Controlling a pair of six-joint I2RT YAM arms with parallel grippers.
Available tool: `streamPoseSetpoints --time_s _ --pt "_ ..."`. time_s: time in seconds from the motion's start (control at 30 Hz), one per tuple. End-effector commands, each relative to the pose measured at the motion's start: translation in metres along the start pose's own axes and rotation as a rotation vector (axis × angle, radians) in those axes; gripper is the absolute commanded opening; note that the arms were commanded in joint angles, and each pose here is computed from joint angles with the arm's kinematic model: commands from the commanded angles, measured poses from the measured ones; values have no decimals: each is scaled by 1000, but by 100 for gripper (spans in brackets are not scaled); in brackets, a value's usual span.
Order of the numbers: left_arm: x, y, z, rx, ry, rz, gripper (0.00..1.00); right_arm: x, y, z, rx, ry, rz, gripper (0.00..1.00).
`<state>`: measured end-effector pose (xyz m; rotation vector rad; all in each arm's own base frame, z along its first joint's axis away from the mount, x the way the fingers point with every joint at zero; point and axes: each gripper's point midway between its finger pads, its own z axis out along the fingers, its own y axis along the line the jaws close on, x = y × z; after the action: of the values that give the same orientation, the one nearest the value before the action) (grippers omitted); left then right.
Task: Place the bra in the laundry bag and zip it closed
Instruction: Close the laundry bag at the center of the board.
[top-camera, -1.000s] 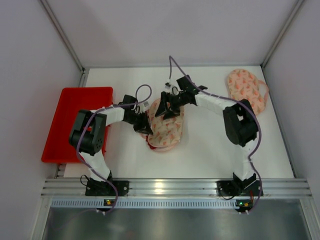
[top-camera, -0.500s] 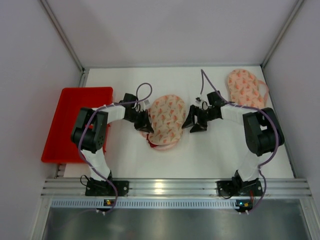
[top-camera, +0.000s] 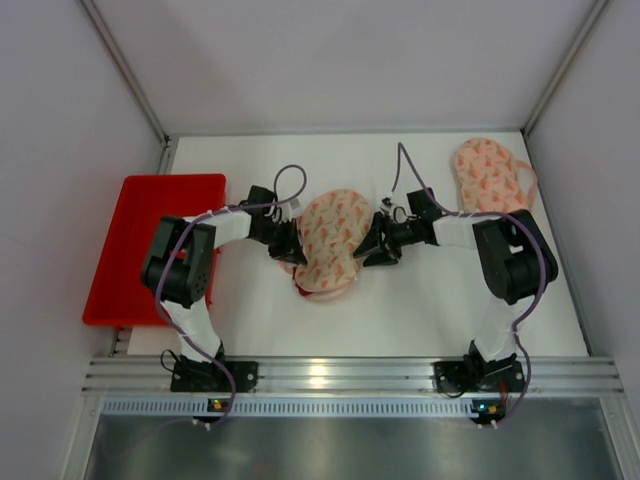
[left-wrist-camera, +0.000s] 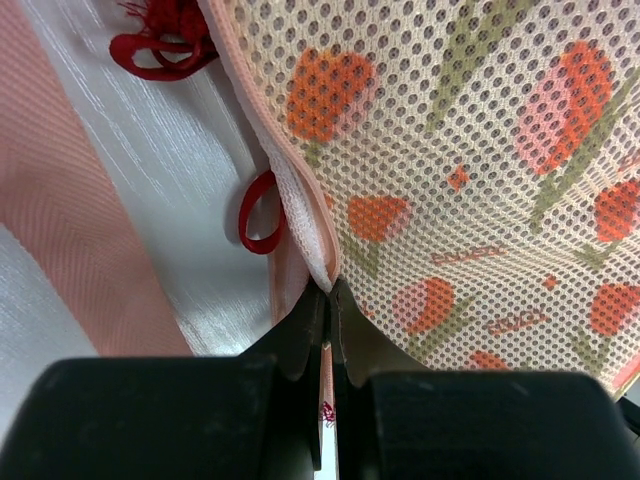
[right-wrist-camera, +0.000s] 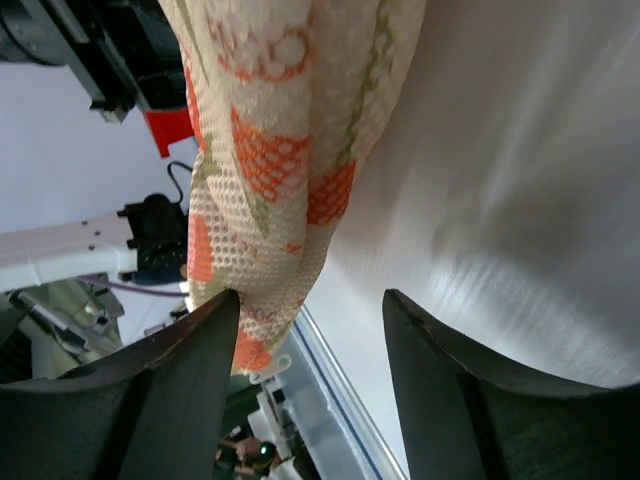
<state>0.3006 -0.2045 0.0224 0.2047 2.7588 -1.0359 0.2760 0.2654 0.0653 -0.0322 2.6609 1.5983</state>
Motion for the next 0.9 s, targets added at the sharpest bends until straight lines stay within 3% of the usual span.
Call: streamPoseSetpoints --time_s 0.0,0.27,0.4,0.5,0.6,0.63,0.73,0.87 --pt "-14 -2 -7 -22 -63 63 1 -3 33 -7 -128 -25 -68 60" --pt "-11 2 -1 -23 -44 43 1 5 26 -16 -163 -65 -21 70" --pt "-11 1 1 -12 -38 39 1 0 23 -10 -168 -86 -9 70" --pt "-12 -1 1 -8 -38 36 2 2 23 1 -154 -68 -25 64" --pt "-14 -3 -2 -5 -46 45 4 4 27 15 -152 -37 -37 38" --pt "-15 -4 -3 -4 -52 48 7 3 28 18 -146 -35 -42 22" --pt "-24 -17 -18 7 -103 102 12 -1 19 20 -91 -24 -65 0" --pt "-50 -43 -54 -11 -218 235 30 -1 5 16 -28 -27 -41 0"
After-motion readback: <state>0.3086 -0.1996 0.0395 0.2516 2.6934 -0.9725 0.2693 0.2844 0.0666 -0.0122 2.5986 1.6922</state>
